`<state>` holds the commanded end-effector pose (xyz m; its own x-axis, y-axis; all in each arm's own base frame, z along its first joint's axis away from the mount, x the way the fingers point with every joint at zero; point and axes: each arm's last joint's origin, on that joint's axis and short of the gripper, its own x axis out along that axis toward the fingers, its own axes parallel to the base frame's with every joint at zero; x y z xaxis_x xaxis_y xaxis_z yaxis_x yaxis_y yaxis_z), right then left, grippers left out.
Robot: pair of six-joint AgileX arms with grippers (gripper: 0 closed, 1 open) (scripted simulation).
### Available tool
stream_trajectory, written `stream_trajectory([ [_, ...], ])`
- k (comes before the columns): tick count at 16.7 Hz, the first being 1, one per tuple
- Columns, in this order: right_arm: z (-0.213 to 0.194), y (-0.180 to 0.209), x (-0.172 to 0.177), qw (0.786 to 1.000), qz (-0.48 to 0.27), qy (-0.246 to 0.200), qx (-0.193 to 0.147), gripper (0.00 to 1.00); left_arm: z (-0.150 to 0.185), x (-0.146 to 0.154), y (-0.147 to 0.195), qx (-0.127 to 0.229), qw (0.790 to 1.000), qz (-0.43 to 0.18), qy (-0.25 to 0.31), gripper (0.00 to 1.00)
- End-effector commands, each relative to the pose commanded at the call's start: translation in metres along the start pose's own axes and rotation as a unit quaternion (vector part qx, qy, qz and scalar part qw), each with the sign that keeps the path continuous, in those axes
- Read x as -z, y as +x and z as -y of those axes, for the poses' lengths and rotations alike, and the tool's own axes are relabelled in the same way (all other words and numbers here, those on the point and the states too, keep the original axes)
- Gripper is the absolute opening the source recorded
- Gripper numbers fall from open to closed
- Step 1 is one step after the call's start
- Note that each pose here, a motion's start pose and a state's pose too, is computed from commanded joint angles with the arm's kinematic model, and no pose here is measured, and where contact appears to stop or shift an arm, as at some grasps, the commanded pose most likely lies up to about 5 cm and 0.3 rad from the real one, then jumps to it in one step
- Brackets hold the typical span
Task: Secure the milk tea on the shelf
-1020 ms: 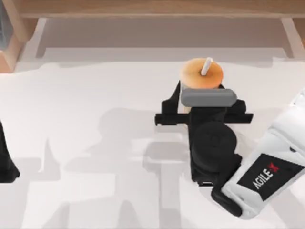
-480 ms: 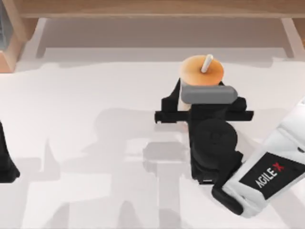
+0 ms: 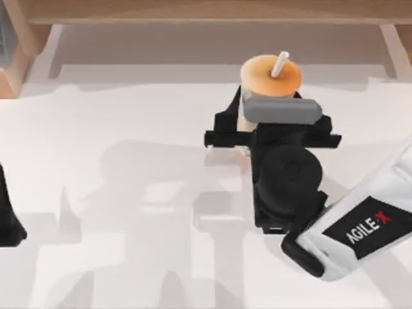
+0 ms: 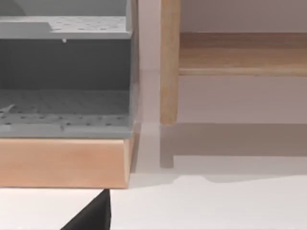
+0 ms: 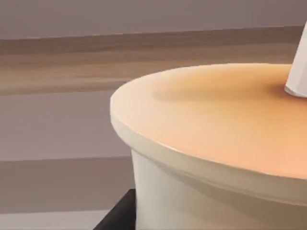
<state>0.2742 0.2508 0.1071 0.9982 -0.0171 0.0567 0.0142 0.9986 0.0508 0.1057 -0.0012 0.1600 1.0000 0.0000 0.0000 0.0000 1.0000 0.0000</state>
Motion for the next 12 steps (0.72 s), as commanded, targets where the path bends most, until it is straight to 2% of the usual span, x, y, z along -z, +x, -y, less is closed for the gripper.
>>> stream_trajectory([
  [6, -0.012, 0.044, -0.052, 0.999, 0.036, 0.030, 0.005, 0.00, 0.000, 0.000, 0.000, 0.000, 1.000, 0.000, 0.000, 1.00],
  [12, -0.011, 0.096, -0.107, 0.999, 0.039, 0.021, 0.008, 0.00, 0.000, 0.000, 0.000, 0.000, 1.000, 0.000, 0.000, 1.00],
])
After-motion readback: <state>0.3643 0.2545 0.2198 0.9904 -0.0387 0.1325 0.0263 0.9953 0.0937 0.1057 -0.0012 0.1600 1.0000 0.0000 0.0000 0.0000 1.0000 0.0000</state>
